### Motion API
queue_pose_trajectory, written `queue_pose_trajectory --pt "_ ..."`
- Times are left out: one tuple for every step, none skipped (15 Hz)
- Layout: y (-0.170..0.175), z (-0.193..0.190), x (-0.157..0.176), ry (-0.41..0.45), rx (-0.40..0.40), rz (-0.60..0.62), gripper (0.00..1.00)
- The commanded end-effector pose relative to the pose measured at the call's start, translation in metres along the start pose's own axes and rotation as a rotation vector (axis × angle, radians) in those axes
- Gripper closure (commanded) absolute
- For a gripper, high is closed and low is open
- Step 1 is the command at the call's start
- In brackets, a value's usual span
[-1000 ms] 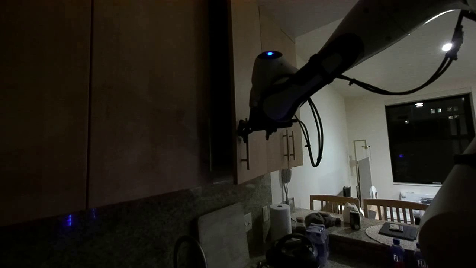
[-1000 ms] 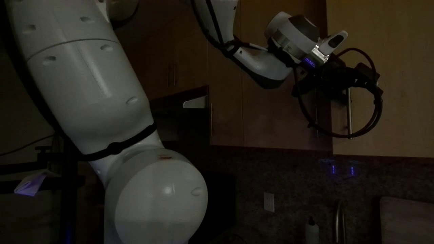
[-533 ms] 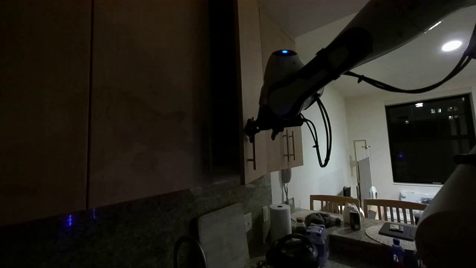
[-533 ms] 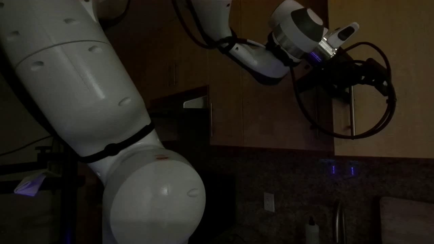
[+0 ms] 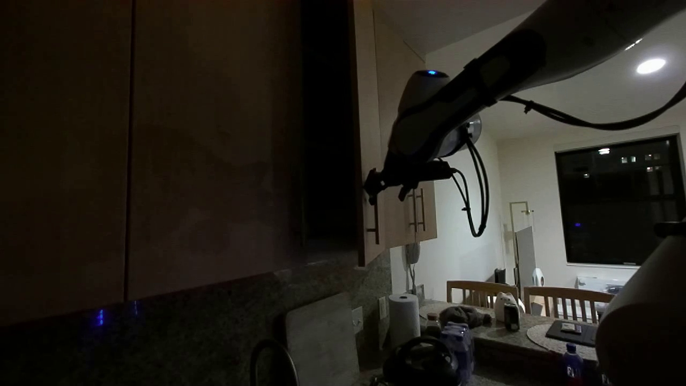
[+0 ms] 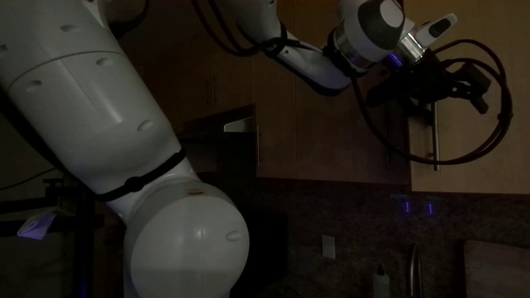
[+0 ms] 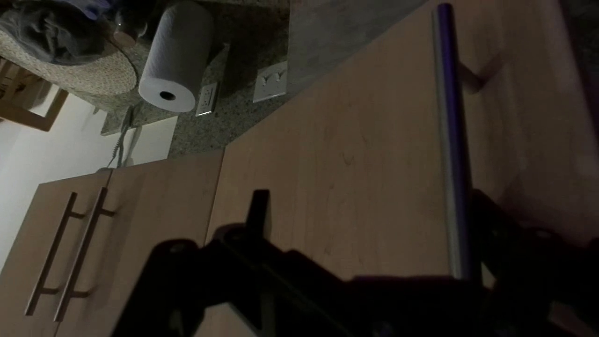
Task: Open the right door of the cabinet above the sink
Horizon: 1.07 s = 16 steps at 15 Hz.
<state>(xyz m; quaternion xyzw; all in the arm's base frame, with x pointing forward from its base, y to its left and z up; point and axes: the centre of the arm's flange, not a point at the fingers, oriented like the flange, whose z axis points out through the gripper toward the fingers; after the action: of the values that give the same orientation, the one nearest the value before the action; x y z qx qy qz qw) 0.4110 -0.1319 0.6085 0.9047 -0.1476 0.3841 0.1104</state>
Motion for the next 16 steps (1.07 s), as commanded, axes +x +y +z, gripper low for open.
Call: queue_pose_trajectory --pt "0.062 -0.016 0.012 0.017 -0.013 -0.071 0.0" --pt "0.065 -0.018 0.011 0.007 0.005 -0.105 0.0" --pt "0.07 -0.02 0.011 0.001 0.021 -0.13 0.0" --pt "0.074 -0.02 0.011 -0.004 0.034 -0.155 0.0" --pt "0.079 -0.021 0.01 -0.008 0.049 -0.175 0.0" --pt "0.084 -0.021 0.008 -0.013 0.064 -0.182 0.0" --pt "0.09 -0.021 0.007 -0.013 0.079 -0.189 0.0" --pt "0.095 -0.022 0.006 -0.012 0.088 -0.197 0.0" --pt "0.101 -0.023 0.004 -0.012 0.097 -0.204 0.0" --pt "0.106 -0.024 0.003 -0.01 0.105 -0.207 0.0" --pt "0.112 -0.025 0.002 -0.009 0.115 -0.215 0.0" --pt "0.116 -0.026 0.001 -0.005 0.125 -0.223 0.0" --pt "0.121 -0.028 -0.001 -0.003 0.127 -0.227 0.0" --pt "0.126 -0.029 -0.002 -0.003 0.133 -0.232 0.0" --pt "0.132 -0.029 -0.002 -0.005 0.134 -0.234 0.0" --pt "0.138 -0.03 -0.003 -0.007 0.132 -0.233 0.0"
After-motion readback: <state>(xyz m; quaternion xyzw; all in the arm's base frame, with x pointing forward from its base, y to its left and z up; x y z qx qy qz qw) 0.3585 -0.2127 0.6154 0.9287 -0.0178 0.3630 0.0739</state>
